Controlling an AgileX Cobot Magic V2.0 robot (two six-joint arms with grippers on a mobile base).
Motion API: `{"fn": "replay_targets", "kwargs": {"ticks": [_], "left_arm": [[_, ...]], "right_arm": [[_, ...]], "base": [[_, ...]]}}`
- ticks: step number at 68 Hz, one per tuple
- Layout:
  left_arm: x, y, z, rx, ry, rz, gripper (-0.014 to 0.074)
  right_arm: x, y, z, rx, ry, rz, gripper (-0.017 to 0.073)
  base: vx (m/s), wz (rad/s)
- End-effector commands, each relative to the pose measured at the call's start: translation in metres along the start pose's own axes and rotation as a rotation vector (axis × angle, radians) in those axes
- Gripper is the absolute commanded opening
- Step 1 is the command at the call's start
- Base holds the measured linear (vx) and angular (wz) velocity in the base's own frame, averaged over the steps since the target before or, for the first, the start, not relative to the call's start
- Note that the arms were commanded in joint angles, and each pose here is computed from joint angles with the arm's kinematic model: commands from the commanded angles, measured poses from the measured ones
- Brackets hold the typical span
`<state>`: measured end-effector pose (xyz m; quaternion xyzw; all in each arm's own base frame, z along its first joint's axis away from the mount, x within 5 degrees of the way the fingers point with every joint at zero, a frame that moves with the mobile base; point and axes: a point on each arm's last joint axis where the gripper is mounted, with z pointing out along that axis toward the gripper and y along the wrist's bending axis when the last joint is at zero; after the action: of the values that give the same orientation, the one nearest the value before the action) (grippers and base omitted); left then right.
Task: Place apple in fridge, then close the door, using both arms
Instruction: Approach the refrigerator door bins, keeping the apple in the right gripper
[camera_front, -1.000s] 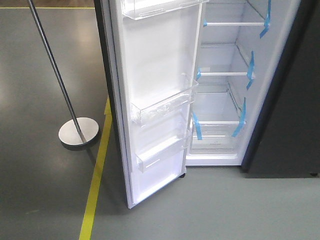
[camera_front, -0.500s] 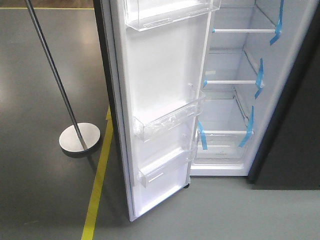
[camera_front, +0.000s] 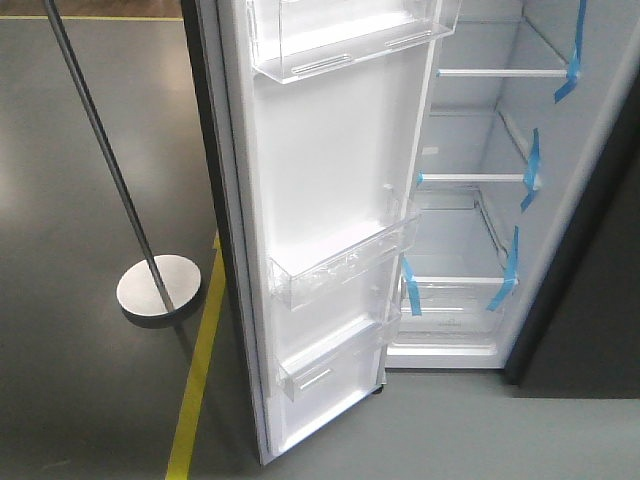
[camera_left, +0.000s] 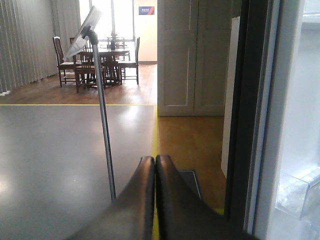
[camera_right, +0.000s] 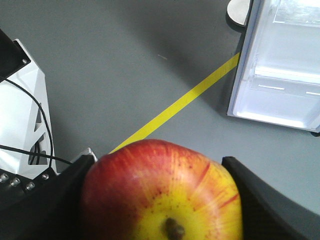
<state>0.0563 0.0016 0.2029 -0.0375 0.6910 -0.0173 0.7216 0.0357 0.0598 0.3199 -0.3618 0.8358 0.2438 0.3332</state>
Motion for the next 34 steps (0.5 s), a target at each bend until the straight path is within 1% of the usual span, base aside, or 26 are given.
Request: {"fn": "replay_targets", "kwargs": {"ticks": [1, 34], "left_arm": [[-0.0055, 0.0000, -0.0011, 0.002, -0.082, -0.016, -0.0006], [-0.0055, 0.0000, -0.0011, 0.002, -0.082, -0.016, -0.0006]], "right_arm": [[-0.0110, 0.0015, -0.0051, -0.002, -0.080, -0.003, 0.0193], [-0.0110, 0.0015, -0.0051, -0.002, -0.080, -0.003, 0.0193]], "base": [[0.10, 0.00], [0.10, -0.02]]}}
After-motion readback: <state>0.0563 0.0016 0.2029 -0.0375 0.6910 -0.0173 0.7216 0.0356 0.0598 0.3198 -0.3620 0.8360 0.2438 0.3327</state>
